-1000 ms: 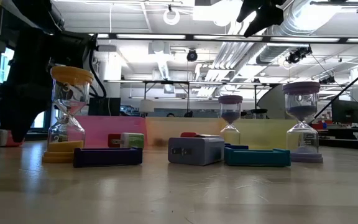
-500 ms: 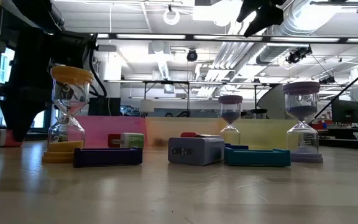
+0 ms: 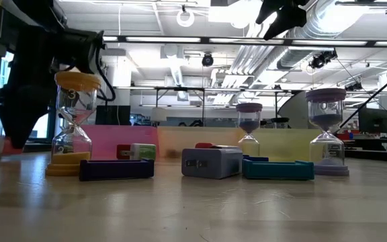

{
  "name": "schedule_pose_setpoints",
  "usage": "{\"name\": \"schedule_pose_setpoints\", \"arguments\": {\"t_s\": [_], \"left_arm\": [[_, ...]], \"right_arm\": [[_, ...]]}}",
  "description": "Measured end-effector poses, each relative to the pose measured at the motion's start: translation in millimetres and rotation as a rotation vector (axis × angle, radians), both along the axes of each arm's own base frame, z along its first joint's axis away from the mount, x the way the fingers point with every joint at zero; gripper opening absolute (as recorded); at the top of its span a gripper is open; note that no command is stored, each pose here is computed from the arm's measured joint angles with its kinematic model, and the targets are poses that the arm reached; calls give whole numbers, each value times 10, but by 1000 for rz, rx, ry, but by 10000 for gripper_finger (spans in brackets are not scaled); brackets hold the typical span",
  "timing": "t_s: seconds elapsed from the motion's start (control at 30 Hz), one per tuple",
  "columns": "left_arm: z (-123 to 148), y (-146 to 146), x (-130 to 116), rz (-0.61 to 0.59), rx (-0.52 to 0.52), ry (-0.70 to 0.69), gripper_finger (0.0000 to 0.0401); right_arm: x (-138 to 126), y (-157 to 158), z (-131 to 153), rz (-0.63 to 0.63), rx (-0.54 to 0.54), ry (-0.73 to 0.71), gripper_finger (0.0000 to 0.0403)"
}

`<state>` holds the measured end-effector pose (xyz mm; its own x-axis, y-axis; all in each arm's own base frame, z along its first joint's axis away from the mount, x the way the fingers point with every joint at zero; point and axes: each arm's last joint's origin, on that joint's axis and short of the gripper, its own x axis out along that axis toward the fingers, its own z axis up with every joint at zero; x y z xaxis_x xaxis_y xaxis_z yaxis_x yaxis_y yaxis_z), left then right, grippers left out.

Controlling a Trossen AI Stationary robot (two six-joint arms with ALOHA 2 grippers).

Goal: Pick & Place Office items
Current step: Put the pink and white charger adapter into the pink bin

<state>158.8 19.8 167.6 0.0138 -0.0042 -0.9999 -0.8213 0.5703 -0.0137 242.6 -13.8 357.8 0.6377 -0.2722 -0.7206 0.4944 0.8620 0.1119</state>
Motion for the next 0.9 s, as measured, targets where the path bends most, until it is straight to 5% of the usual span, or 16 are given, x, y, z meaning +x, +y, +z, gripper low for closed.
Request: {"name": "schedule_pose_setpoints", "arguments": {"t_s": [0.33,0.57,0.9], "left_arm": [[764,39,16,-84,52,-238,120],[1428,214,123,-215,250,-425,121],[1794,704,337,-313,283,-364,121]], "right_arm": [[0,1,0,2,3,0,306],[0,1,0,2,2,0,306],[0,2,0,3,3,0,306]]}}
